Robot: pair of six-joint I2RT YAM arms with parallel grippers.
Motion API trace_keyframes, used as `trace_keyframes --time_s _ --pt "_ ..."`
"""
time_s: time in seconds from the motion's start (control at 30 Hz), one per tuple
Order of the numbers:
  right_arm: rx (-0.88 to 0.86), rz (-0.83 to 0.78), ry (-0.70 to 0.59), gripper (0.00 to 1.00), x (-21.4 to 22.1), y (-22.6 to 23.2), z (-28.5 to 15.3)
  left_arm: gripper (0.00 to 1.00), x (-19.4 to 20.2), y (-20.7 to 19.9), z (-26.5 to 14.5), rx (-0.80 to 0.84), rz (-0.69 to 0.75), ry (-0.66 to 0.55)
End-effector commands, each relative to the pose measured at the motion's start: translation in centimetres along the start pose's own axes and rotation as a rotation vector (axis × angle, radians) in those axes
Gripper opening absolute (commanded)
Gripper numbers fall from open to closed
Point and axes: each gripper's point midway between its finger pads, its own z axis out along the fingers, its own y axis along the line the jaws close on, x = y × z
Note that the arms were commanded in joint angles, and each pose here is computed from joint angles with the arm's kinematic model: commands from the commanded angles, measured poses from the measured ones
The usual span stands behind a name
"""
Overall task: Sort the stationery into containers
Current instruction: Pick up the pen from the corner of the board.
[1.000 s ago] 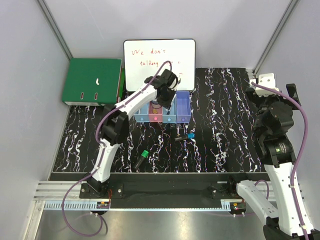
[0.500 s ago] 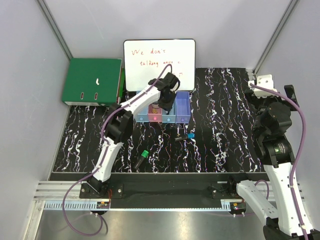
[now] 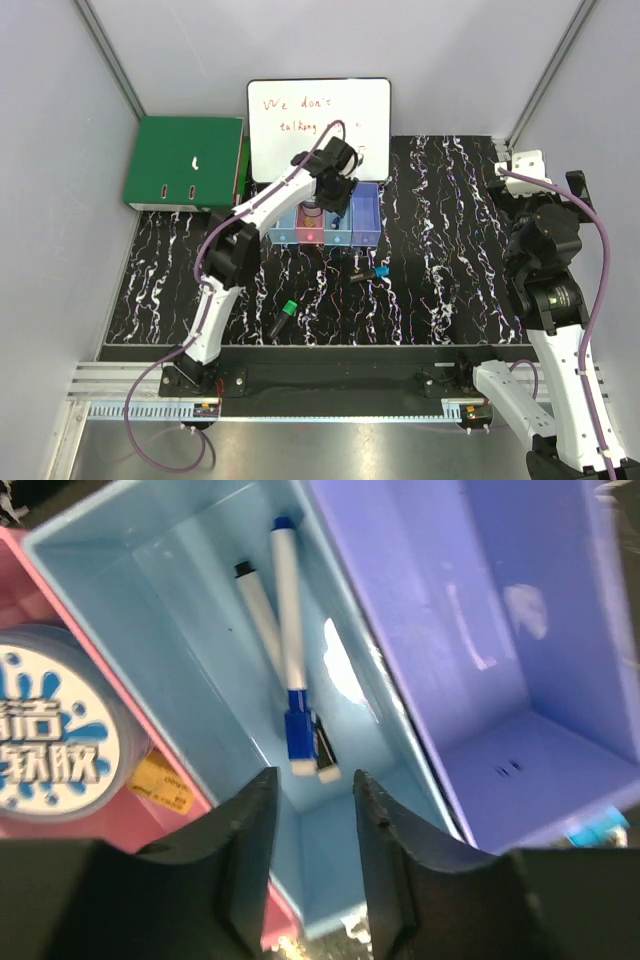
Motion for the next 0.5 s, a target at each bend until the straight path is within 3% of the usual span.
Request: trace_keyframes --time_s 0.0,0.1,0.13,0.17,0.33,0.47 --pt "0.016 0.040 -0.030 0.98 -1.2 -1.4 -0.5 0.43 -5.7 -2.6 -11.5 0.144 0.101 -0.268" --pt "0.021 0.046 -0.040 0.98 -1.7 -1.9 -0.7 0.45 -3.7 -2.3 -14.5 0.141 0.159 -0.278" --pt "0.021 0.048 -0.043 0.98 -1.8 -2.1 -0.7 0.47 -0.9 -1.6 -13.4 0.124 0.162 -0.210" --pt "0.027 0.054 -0.050 0.98 -2.2 -2.4 -0.8 0.50 -0.1 -1.4 -15.3 0.119 0.172 -0.230" --pt "0.027 0.061 -0.062 0.98 -2.7 -3.0 -1.1 0.53 12.0 1.4 -13.0 0.062 0.165 0.005" --pt "0.018 0.070 -0.064 0.97 -2.9 -2.7 -0.9 0.64 17.2 1.9 -11.7 0.064 0.106 0.109"
